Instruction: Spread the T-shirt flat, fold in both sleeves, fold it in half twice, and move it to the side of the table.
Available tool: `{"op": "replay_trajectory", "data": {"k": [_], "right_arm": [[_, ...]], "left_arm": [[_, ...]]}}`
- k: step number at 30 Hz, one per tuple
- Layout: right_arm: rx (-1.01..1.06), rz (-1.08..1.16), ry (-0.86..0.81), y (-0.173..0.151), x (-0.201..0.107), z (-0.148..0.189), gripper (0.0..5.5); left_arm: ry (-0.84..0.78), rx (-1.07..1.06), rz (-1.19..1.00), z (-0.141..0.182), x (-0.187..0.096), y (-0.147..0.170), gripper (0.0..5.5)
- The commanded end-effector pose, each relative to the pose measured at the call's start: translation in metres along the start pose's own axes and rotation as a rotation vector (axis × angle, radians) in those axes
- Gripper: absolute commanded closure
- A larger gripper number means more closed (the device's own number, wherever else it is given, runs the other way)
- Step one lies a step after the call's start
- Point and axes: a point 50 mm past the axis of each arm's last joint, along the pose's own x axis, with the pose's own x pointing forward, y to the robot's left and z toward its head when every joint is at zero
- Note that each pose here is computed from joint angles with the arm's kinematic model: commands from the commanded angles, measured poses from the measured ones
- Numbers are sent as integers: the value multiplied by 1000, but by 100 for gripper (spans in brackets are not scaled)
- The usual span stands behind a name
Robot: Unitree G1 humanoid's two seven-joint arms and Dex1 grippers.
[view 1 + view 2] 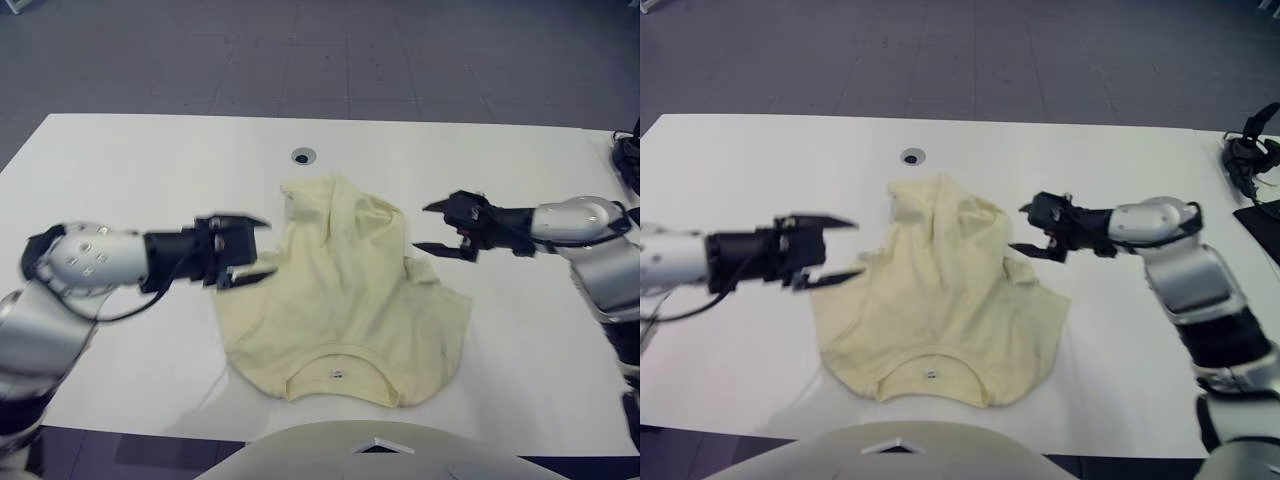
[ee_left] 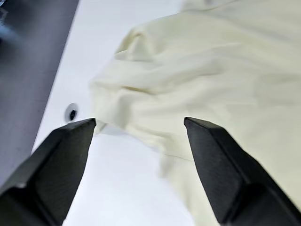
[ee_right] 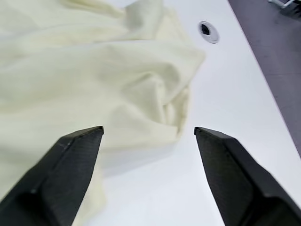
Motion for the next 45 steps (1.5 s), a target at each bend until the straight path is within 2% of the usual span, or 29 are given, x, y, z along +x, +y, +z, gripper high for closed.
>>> {"op": "replay_trajectory", "data": {"k": [1, 3, 6, 8, 11, 15, 18, 21, 25, 28, 34, 41, 45], "right_arm": [[-89, -109, -7, -21, 45, 7, 109], [-138, -83, 4, -16, 59, 5, 77], [-212, -1, 29, -2, 64, -3, 34], [-242, 75, 37, 9, 61, -8, 10], [-266, 176, 37, 27, 48, -13, 10], [-252, 230, 48, 39, 29, -14, 10], [-224, 203, 38, 34, 20, -8, 10], [-134, 102, -48, 13, 23, 13, 10], [105, -92, -104, -31, 38, 31, 10], [197, -169, -16, -49, 61, 24, 10], [137, -133, 122, -48, 85, 6, 10], [57, -138, 219, -47, 91, -11, 10], [-24, -196, 334, -54, 84, -24, 10]], "left_arm": [[94, 82, 98, -15, 72, 18, 117], [138, 134, 74, -25, 90, 14, 85], [197, 229, -14, -40, 97, -4, 40], [224, 254, -98, -50, 92, -21, 12], [276, 267, -217, -63, 74, -43, 12], [340, 261, -284, -72, 51, -55, 12], [350, 248, -268, -72, 45, -53, 12], [315, 225, -177, -64, 51, -39, 12], [273, 196, -60, -53, 56, -14, 12], [266, 193, -17, -49, 58, -2, 12], [241, 207, -23, -41, 60, -4, 12], [233, 215, -4, -35, 61, -4, 12], [235, 203, -7, -37, 62, -8, 12]]}}
